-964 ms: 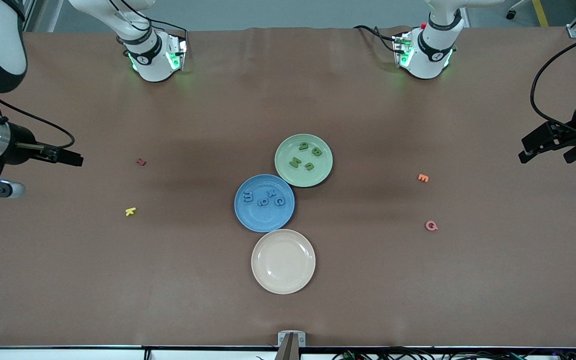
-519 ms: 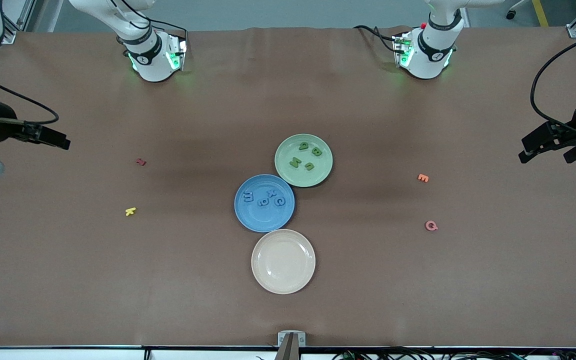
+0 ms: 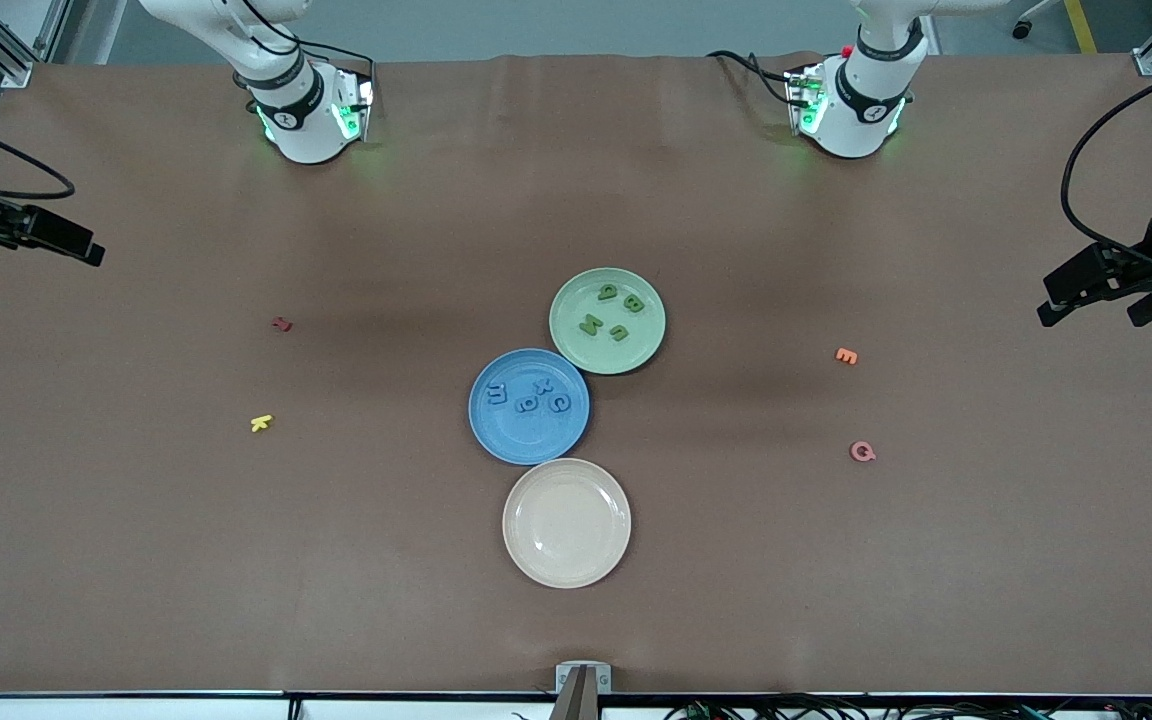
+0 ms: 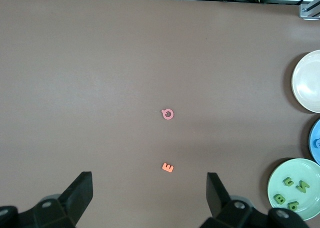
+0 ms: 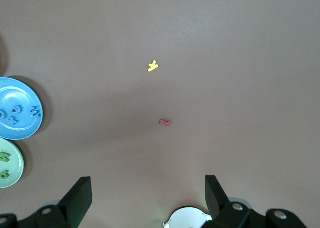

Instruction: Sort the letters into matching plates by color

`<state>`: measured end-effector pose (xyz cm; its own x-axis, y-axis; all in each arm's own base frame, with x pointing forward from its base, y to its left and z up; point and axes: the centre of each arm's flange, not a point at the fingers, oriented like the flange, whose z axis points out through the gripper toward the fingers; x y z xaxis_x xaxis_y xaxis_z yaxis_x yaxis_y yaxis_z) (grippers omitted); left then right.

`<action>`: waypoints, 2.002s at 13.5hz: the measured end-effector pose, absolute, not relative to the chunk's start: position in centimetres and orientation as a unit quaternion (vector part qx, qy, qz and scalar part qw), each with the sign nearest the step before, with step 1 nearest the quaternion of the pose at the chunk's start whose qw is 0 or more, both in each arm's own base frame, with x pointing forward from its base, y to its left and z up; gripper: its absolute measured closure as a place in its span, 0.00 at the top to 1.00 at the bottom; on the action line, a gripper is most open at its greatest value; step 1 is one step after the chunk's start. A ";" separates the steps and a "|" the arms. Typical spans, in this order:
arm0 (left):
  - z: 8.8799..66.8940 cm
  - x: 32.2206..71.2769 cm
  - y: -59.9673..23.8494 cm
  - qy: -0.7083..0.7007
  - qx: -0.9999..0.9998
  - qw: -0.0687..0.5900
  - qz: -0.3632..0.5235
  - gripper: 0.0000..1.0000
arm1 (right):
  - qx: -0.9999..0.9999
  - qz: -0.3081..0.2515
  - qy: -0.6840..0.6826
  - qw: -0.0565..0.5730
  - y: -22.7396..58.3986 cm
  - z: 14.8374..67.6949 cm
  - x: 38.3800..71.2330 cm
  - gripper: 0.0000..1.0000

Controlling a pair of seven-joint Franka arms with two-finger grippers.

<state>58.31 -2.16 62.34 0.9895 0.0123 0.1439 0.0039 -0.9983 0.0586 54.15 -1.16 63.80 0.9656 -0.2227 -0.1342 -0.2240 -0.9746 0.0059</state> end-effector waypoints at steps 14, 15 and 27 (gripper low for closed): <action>62.3 58.3 -2.2 0.004 0.997 0.029 0.072 1.00 | -0.995 0.030 0.095 0.017 -2.1 67.0 51.6 1.00; 62.3 58.3 -2.2 0.004 0.997 0.029 0.072 1.00 | -0.995 0.028 0.096 0.017 -2.3 67.1 51.6 1.00; 62.4 58.3 -2.2 0.004 0.997 0.029 0.073 1.00 | -1.000 0.022 0.020 0.009 -2.7 67.2 51.7 1.00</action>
